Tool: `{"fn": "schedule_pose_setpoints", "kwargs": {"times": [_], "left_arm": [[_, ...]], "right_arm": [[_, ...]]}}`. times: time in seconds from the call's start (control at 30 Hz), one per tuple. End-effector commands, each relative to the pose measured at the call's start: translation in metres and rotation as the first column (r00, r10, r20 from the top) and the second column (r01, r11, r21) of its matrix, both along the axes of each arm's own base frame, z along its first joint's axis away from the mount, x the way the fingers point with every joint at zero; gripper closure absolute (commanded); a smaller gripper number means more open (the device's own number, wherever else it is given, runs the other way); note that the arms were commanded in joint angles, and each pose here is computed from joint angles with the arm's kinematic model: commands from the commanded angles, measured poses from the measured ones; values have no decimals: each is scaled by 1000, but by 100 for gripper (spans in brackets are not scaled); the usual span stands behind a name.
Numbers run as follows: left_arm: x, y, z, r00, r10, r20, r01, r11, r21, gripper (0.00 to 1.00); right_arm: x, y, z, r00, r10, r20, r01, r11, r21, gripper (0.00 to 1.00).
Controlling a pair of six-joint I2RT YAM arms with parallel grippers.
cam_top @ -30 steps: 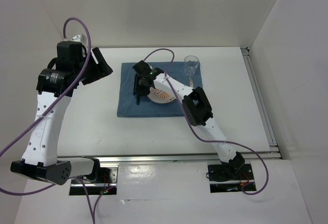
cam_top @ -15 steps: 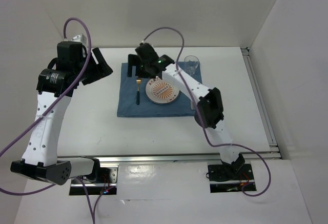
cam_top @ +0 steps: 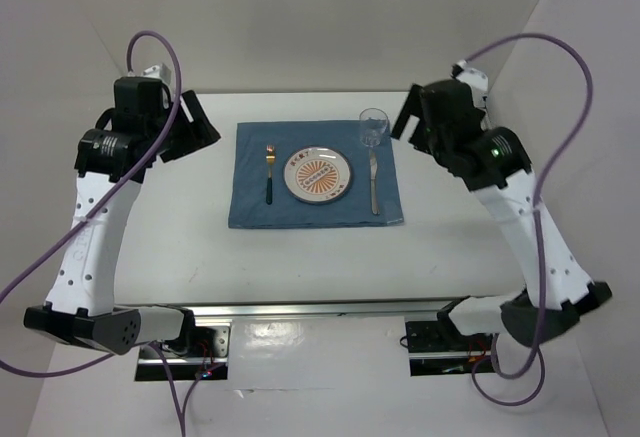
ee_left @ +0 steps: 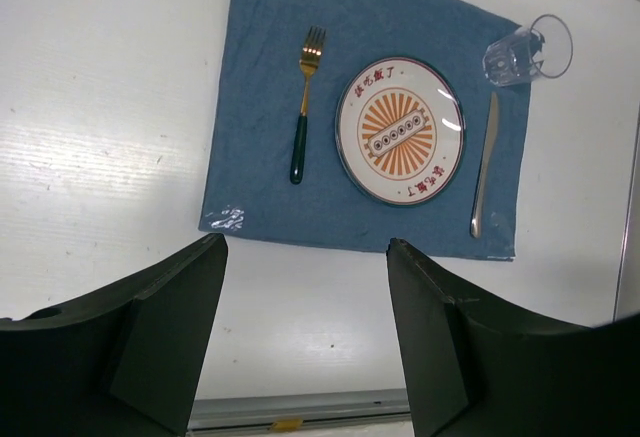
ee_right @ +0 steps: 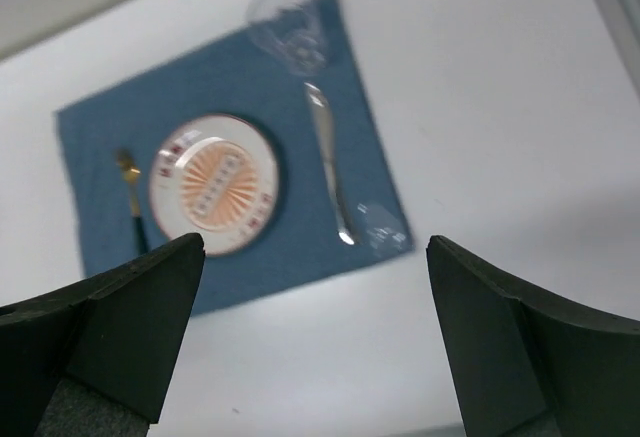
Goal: Set the dinner table for one person
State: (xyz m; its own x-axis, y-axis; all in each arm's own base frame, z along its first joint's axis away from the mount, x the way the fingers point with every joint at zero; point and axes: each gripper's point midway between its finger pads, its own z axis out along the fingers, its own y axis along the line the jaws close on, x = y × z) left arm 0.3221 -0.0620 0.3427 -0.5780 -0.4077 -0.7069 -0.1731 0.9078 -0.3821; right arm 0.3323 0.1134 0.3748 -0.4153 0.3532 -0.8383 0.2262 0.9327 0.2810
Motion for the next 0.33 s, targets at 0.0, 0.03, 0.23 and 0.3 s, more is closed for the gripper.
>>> {"fn": "schedule_pose_setpoints", "kwargs": {"times": [0.0,0.03,0.23,0.3], "left_arm": [[8,-2,20,997,-19,79,20,1000,-5,21],[8,-2,16,997,-19,70,20,1000,-4,21],[17,-7,4,999,-33,28,33,999,-20,21],[17,-7,4,999,-33,28,33,999,-20,21]], "right_arm": [[-45,-48,-31,989,-118,-90,112,992,-63,0],[-59,-58,-27,989,-134,-64,132,991,-33,0],[-85,-94,-34,969,-232,-90,228,972,-57,0],[-89,-102,-37,958,-267,-103,260,963,-76,0]]}}
